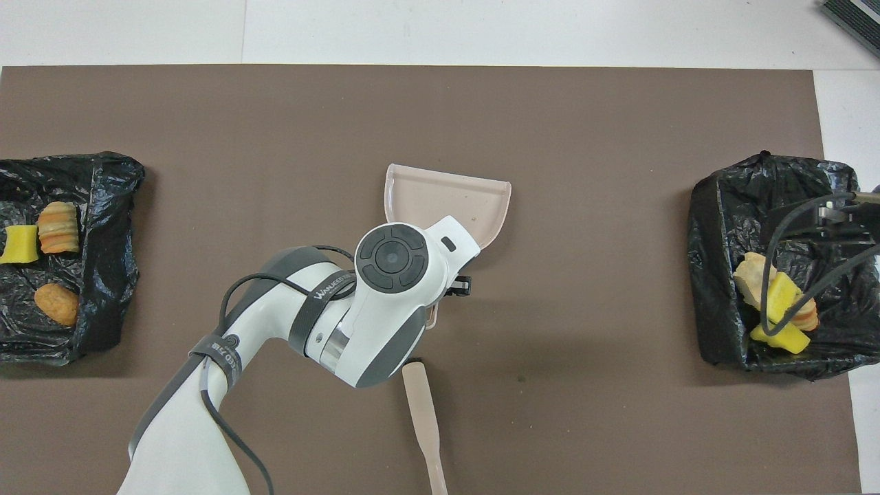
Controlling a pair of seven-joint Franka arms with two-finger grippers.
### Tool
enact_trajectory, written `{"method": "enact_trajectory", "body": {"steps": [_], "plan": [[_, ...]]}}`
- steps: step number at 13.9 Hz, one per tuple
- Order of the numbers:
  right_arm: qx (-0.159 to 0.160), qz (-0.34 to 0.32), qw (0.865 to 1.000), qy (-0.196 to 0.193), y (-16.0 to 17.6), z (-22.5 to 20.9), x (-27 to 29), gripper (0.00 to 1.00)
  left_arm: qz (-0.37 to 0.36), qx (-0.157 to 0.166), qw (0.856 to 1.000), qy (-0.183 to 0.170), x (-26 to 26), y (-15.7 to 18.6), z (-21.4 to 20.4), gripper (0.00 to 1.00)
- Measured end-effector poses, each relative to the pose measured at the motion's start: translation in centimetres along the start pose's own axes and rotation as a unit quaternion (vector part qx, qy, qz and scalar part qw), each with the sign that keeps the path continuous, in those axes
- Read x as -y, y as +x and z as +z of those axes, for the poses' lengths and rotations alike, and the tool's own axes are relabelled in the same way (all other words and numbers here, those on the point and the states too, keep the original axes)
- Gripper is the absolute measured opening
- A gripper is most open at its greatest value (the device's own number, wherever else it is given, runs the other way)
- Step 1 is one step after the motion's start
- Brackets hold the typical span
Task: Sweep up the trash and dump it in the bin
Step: 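Bring the emptied dustpan back to the table center with the left gripper, then lower the dustpan onto the table and open the left gripper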
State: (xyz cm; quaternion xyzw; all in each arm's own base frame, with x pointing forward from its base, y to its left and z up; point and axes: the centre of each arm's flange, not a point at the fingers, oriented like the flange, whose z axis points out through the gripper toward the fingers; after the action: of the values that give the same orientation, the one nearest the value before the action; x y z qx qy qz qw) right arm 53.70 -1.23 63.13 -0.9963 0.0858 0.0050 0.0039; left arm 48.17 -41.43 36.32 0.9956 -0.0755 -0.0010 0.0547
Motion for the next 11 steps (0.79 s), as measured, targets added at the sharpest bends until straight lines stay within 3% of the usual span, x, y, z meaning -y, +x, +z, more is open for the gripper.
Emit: {"method": "enact_trajectory", "body": {"steps": [4,8,11], "plan": [[0.000,0.000,1.000,0.000,0.0,0.0,0.0,1.00,-0.034,0.012,0.999,0.009,4.0,1.2,-4.0,0.68],[0.000,0.000,1.000,0.000,0.0,0.0,0.0,1.00,-0.063,-0.012,0.998,0.001,11.0,3.1,-10.4,0.69],[0.000,0.000,1.000,0.000,0.0,0.0,0.0,1.00,-0.035,0.008,0.999,0.009,17.0,2.7,-14.4,0.70]]}}
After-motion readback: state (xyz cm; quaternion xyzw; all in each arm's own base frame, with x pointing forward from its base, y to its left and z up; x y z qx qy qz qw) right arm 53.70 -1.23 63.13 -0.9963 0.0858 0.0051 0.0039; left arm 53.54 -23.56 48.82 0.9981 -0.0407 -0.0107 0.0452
